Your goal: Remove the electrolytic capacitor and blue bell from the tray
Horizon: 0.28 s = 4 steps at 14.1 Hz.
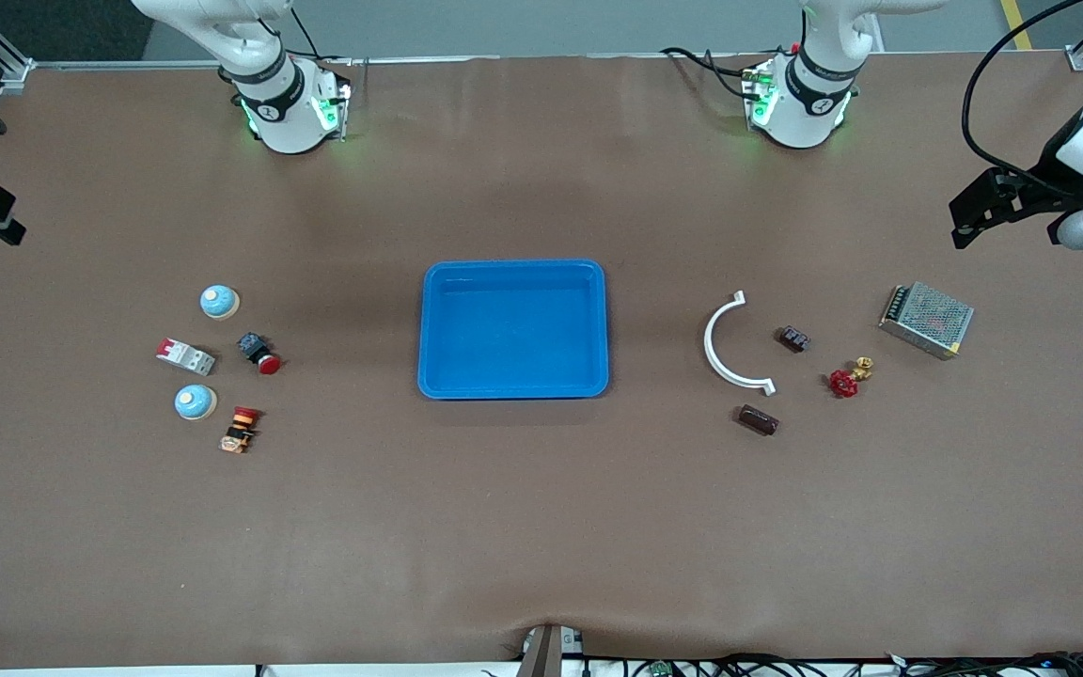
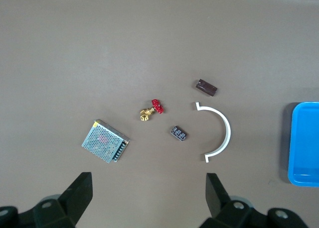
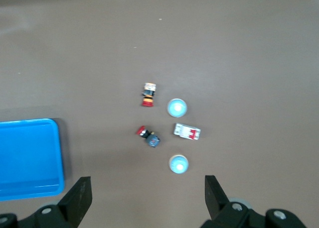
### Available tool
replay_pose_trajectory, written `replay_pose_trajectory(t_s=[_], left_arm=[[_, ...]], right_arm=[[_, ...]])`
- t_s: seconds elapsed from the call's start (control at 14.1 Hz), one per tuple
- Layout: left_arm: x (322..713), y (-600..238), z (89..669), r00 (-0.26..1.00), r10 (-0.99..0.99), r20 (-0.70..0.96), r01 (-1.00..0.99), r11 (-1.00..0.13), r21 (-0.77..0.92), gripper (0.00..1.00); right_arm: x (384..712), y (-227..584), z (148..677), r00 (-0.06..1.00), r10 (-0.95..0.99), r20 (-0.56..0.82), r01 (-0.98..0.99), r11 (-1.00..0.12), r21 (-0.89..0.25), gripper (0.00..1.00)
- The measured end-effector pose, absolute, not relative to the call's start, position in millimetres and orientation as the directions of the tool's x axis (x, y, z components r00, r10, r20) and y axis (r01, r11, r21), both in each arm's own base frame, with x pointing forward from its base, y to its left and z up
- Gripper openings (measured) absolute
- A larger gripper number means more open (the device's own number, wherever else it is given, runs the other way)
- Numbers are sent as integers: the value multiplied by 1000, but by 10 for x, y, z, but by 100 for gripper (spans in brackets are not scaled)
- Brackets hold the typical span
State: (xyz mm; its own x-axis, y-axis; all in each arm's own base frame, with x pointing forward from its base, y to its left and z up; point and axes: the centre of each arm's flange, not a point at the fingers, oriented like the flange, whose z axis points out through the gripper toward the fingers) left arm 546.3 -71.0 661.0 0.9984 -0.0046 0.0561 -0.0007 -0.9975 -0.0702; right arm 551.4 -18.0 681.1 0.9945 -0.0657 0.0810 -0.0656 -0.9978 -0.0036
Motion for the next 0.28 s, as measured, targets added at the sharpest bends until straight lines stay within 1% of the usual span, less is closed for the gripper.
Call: replay_pose_trajectory(t_s=[0.14,0.28], left_arm=[[5463,-710,6610,998,-5,56,-1,-998,-70,100],[5463,-711,6609,998,-5,56,-2,-998,-70,100]], right_arm=[[5578,-146,6582,995,-66,71,-63,-997,-36,100],[5614,-134,6364,996,-66,54,-63,-997,-41,100]])
